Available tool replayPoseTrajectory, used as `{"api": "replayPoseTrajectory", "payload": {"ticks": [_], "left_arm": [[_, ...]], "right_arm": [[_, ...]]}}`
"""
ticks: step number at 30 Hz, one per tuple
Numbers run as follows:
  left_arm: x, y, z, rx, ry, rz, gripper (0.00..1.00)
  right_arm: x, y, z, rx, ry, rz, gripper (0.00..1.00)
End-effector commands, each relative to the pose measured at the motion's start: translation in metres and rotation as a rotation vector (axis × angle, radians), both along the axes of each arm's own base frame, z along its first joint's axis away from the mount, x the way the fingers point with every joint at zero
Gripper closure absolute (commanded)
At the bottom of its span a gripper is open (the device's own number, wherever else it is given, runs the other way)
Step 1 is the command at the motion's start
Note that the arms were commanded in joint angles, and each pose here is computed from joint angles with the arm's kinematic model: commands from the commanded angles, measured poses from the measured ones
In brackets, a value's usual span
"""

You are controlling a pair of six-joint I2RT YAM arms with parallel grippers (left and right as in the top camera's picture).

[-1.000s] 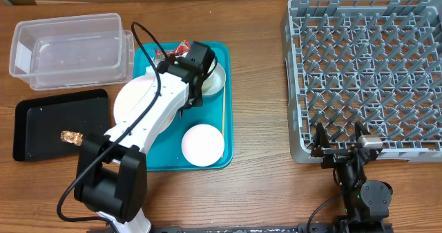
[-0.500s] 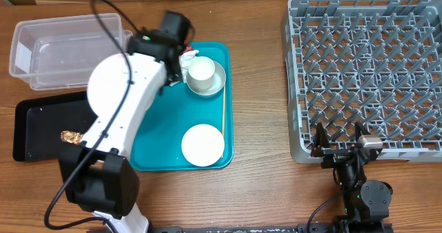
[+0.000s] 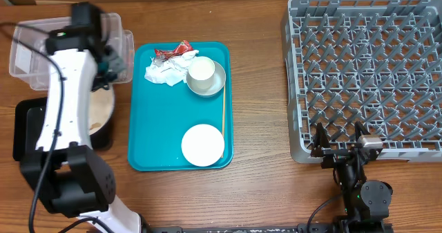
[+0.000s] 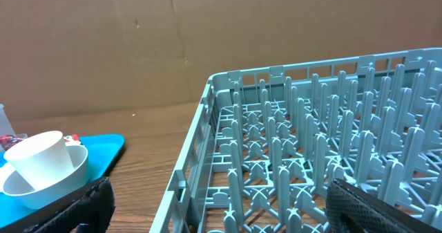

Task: Sort waste into correct bins and load items into the dishwasher
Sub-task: 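Lift the pink plate and move it over the black tray, then tilt the pink plate to dump the rice onto the black tray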

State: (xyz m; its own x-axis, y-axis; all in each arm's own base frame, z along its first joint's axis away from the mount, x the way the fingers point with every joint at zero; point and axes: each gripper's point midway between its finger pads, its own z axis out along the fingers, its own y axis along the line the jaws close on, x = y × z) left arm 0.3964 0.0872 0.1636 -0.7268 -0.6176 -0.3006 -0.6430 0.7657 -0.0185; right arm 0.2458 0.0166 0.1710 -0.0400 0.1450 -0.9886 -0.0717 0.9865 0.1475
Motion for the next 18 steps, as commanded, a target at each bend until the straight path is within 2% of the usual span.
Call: {"api": "replayPoseTrajectory", "payload": {"ticks": [1,9,18], "left_arm": [[0.003,0.02,0.005,-0.106,-0.06,0.074,0.96],[-0.002,0.054,0.007,-0.199,-0.113,0.163,0.96],[0.004,0.063,0.012,-0.268,-0.178,0.167,0.96]], "right_arm": [[0.0,-0.002,-0.001,-0.006,-0.005,-0.01,0.0],[0.0,-0.002,-0.001,-0.006,-0.006,-0.01,0.0],[0.0,-0.002,-0.001,-0.006,-0.005,-0.01,0.0]]}}
